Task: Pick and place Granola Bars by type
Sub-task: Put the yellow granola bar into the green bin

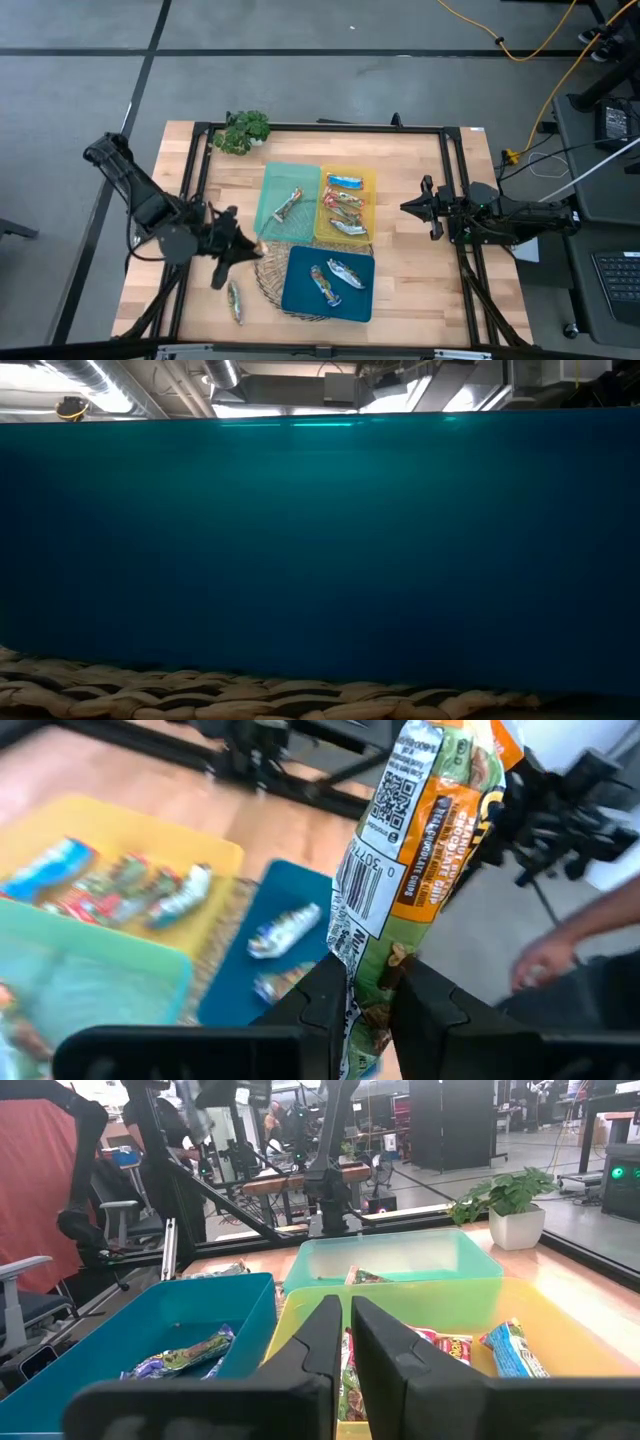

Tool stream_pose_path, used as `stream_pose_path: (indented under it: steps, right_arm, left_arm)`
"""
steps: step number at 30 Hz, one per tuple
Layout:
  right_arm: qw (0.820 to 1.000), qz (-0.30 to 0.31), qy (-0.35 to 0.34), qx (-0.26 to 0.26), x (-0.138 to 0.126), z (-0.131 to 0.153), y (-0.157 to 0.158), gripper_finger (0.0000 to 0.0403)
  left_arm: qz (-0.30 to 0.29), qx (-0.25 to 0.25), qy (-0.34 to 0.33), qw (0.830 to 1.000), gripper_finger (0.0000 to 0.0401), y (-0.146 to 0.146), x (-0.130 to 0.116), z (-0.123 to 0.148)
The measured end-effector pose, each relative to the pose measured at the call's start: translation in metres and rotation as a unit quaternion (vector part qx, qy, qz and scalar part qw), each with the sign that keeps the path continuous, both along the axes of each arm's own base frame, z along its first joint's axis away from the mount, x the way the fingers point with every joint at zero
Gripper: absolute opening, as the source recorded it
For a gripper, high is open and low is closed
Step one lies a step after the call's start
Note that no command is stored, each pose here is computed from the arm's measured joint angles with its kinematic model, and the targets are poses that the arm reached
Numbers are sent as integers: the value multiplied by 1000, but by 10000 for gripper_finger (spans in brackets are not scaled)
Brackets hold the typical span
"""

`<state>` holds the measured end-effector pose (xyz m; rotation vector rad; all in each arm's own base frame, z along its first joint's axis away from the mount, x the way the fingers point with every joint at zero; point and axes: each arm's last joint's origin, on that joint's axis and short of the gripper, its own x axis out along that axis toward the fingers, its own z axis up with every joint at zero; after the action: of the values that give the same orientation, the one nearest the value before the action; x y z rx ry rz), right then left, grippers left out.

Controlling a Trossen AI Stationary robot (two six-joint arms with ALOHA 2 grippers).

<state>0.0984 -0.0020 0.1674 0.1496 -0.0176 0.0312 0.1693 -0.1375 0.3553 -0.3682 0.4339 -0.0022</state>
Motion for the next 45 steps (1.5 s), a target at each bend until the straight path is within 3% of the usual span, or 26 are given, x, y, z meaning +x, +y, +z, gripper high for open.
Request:
stream_pose_path:
  steps: [16, 22, 37, 45]
  right_arm:
    - [1000, 0, 0, 0, 0, 0, 0, 32]
    - [1000, 0, 0, 0, 0, 0, 0, 32]
    - [1000, 0, 0, 0, 0, 0, 0, 32]
    - [1000, 0, 0, 0, 0, 0, 0, 32]
  left_arm:
    - [91, 55, 22, 994, 54, 74, 40, 0]
    - [92, 64, 41, 993, 54, 108, 50, -2]
    - [76, 38, 117, 989, 54, 180, 74, -28]
    - [94, 24, 204, 974, 54, 206, 78, -53]
